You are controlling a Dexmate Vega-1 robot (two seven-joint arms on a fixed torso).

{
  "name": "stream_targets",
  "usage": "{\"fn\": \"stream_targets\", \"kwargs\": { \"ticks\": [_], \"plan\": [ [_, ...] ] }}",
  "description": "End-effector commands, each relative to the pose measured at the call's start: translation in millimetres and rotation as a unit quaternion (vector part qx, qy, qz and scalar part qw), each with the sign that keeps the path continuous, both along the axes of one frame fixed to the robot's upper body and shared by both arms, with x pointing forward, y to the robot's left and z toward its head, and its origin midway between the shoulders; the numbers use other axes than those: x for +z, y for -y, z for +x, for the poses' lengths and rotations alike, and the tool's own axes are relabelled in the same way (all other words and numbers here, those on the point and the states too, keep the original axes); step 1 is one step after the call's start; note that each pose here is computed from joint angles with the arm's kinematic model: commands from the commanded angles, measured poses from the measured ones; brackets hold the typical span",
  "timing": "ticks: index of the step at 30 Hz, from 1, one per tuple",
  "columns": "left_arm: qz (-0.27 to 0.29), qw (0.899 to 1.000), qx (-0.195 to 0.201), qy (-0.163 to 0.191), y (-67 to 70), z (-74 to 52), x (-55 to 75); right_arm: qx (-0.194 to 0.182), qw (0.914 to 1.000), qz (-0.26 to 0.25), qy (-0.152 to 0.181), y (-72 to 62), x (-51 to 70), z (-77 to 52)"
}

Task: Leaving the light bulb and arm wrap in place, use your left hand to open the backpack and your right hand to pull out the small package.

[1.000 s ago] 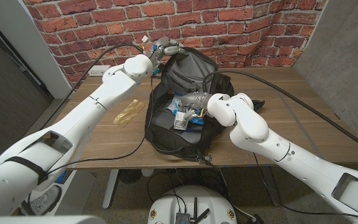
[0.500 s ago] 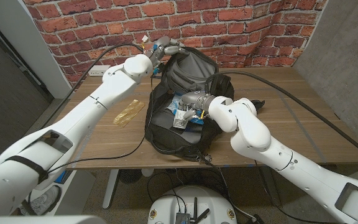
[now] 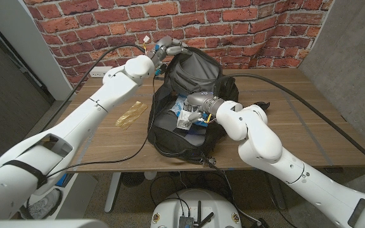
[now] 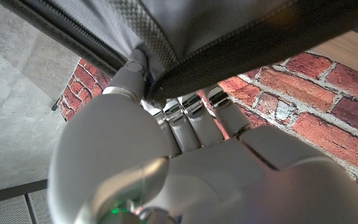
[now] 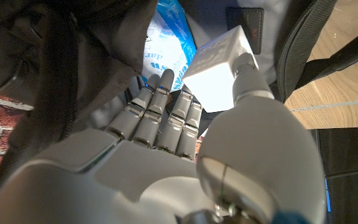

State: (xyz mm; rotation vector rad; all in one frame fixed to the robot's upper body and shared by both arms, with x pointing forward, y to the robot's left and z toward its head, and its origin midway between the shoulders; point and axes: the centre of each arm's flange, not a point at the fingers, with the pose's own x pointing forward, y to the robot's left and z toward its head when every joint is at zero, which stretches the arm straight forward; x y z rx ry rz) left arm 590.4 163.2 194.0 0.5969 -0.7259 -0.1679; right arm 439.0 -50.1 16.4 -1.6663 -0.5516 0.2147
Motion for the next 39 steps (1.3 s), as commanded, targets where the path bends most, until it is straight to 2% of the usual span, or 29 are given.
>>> {"fn": "stream_targets", "kwargs": {
  "ticks": [1,16,27,32,39],
  "plan": [
    [-0.006,1.0,0.005,0.002,-2.6,-1.9,-1.0,-0.003,0.9997,0.025,0.008,11.3,-2.3,-13.5],
    [-0.008,1.0,0.012,0.003,-6.4,-4.3,-2.2,-0.003,0.9985,0.052,0.019,18.6,-9.3,-23.6],
    [-0.01,1.0,0.008,0.001,-8.6,0.3,0.4,-0.004,0.9957,0.091,0.017,23.7,-12.8,-31.1],
    [-0.009,1.0,0.002,0.0,-8.0,1.9,1.0,0.005,0.9925,0.122,0.01,30.8,-13.6,-37.8],
    [-0.009,1.0,0.003,-0.002,-7.4,1.8,0.6,-0.003,0.9904,0.138,0.015,36.5,-15.4,-50.1]
  ]
}}
